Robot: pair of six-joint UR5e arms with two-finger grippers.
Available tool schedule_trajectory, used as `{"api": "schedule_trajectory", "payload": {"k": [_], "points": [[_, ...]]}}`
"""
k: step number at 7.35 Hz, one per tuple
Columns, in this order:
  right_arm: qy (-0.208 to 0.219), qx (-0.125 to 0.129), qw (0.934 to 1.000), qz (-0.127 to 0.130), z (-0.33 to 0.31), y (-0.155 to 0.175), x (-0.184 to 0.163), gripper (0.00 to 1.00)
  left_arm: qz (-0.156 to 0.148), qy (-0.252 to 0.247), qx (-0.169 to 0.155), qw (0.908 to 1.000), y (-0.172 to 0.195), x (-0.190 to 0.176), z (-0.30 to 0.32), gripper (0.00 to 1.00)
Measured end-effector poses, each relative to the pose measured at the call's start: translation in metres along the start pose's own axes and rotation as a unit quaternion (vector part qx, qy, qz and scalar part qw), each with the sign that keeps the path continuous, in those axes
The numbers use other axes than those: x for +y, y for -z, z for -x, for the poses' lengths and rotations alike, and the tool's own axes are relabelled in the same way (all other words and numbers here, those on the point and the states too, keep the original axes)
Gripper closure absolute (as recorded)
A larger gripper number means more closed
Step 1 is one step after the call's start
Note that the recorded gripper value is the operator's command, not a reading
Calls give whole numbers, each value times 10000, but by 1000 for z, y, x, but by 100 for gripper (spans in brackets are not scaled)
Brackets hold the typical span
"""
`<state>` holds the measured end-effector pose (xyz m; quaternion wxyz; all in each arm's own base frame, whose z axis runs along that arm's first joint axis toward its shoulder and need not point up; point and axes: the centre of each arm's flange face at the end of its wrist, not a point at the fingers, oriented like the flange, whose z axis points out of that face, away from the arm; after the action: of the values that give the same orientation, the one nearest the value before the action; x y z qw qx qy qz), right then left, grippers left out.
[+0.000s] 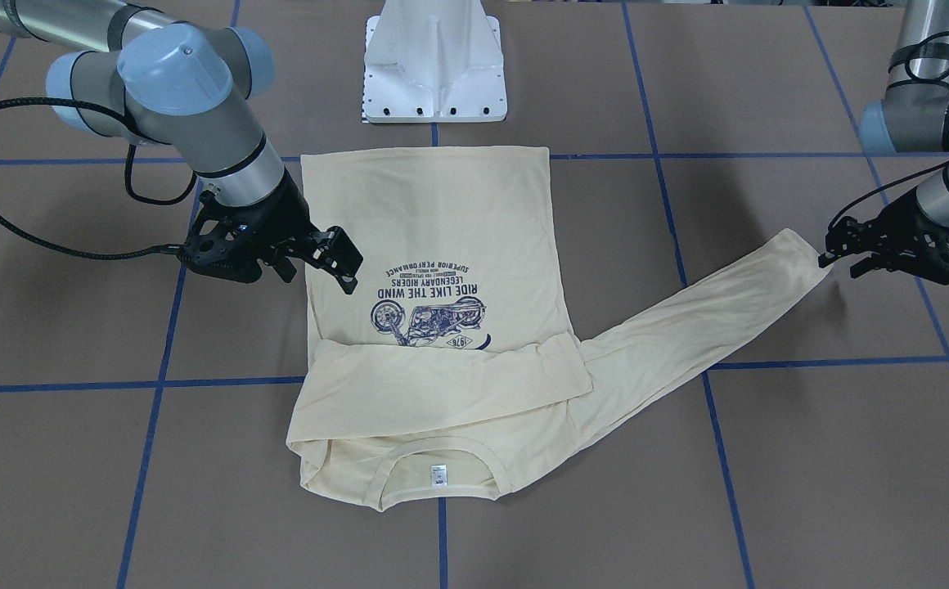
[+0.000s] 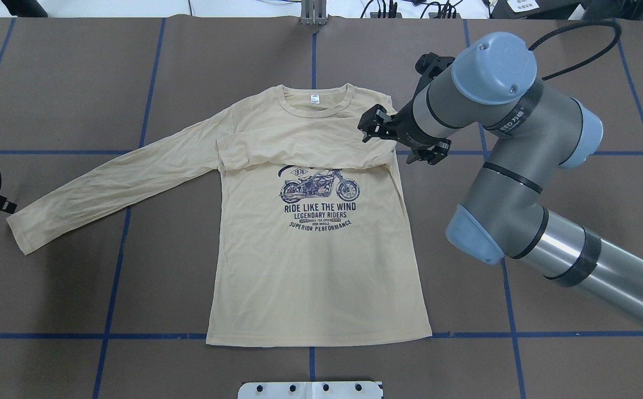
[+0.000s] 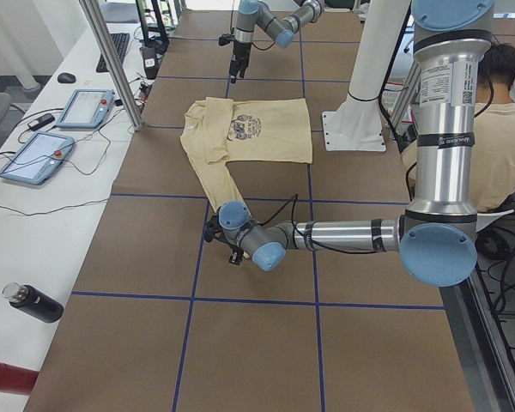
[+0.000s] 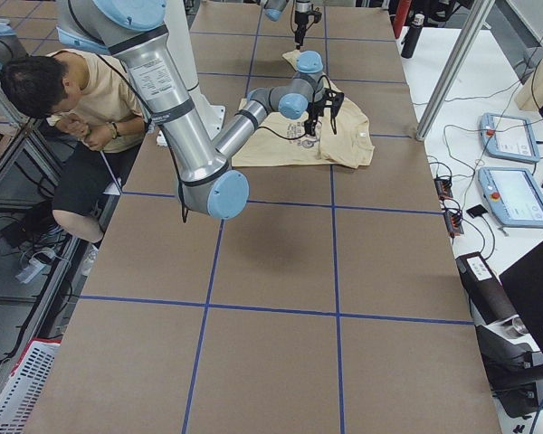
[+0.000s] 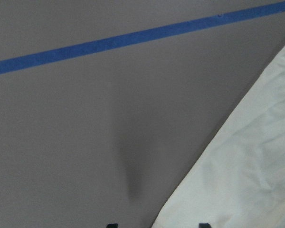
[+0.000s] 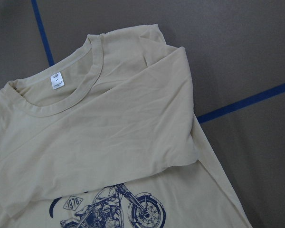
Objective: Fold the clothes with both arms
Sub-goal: 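Release the sleeve and raise the right gripper away from the shirt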
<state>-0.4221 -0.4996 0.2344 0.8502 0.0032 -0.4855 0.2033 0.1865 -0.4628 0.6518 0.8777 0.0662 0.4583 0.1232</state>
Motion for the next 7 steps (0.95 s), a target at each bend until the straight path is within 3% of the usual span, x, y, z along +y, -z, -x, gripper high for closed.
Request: {"api": "schedule_trajectory", "payload": {"k": [3,7], "points": [[-6,7,10000,-5,-3,1,0,2,58,-12,4,10000,-6,1,-1,51],[-5,11,10000,-4,-4,0,0,2,113,2,-21,9999,-10,4,5,52]]}}
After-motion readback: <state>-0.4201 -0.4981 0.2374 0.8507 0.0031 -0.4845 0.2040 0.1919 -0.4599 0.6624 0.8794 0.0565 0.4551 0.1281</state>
